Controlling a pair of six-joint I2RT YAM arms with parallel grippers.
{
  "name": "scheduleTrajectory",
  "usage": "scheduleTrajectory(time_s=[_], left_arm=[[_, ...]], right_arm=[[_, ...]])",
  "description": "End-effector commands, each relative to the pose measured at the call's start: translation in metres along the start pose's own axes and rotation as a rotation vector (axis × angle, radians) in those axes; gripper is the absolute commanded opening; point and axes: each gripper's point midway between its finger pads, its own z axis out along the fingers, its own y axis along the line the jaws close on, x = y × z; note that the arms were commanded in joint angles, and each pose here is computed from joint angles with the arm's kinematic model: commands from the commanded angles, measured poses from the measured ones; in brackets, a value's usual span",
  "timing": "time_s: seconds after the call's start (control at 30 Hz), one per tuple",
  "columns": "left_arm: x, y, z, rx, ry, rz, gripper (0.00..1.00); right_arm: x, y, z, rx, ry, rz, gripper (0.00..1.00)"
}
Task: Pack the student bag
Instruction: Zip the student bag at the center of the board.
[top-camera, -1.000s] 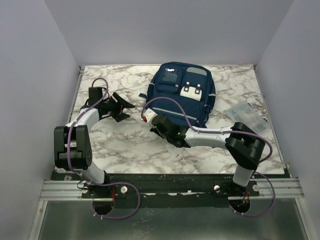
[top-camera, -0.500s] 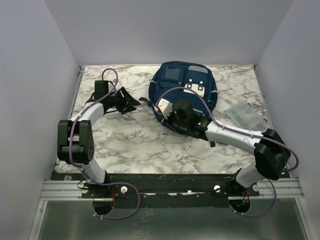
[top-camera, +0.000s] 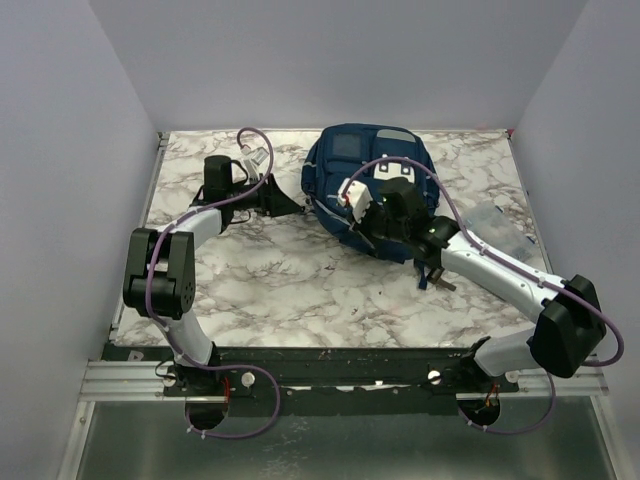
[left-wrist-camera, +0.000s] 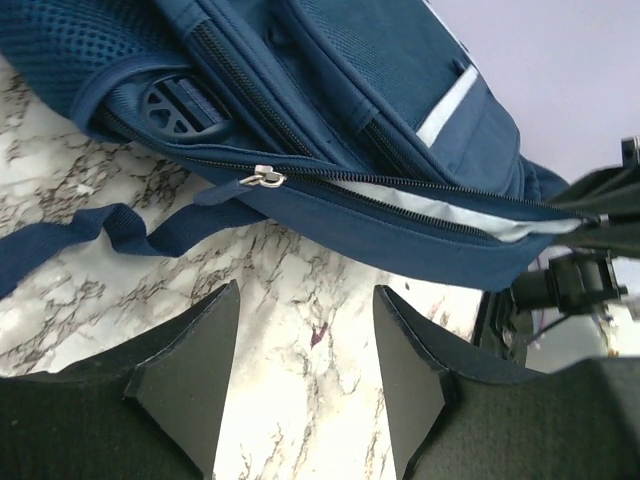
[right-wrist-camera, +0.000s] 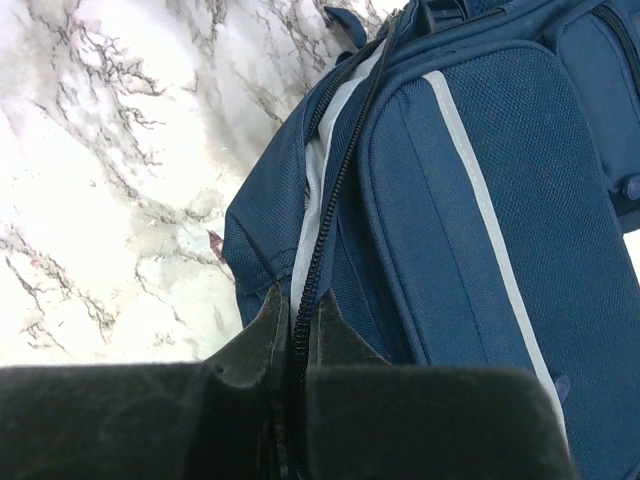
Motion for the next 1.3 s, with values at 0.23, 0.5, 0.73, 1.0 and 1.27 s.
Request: scheduleTrajectory(time_s=[0.23,0.5,0.73,1.0,1.27], left_arm=[[0.000,-0.032,0.025,0.185,0.039,0.155,0.60],[-0.020,-0.024,0.040,0.150,-0.002,0.162,0.61],[-0.031,-0.006,0.060,0.122,-0.023,0.088,0.63],[-0.034,-0.006,0.073,0.152,-0.032,0.097,0.66],[-0.037,-0.023,0.075,0.237,-0.030,0.108,0.44]], right_arm=[[-0.093,-0.033,-0.056,-0.030,-0.306,0.007,0.00],[-0.108,-0.039,-0.075,-0.036,-0.343,0.017,0.00],[-0.113,-0.047,-0.080,-0.031,-0.366,0.038,0.00],[-0.121,-0.051,-0.083,-0.035,-0.384,0.041,0.00],[-0.117,-0.050,-0.079,-0.049,-0.375,0.055,0.00]])
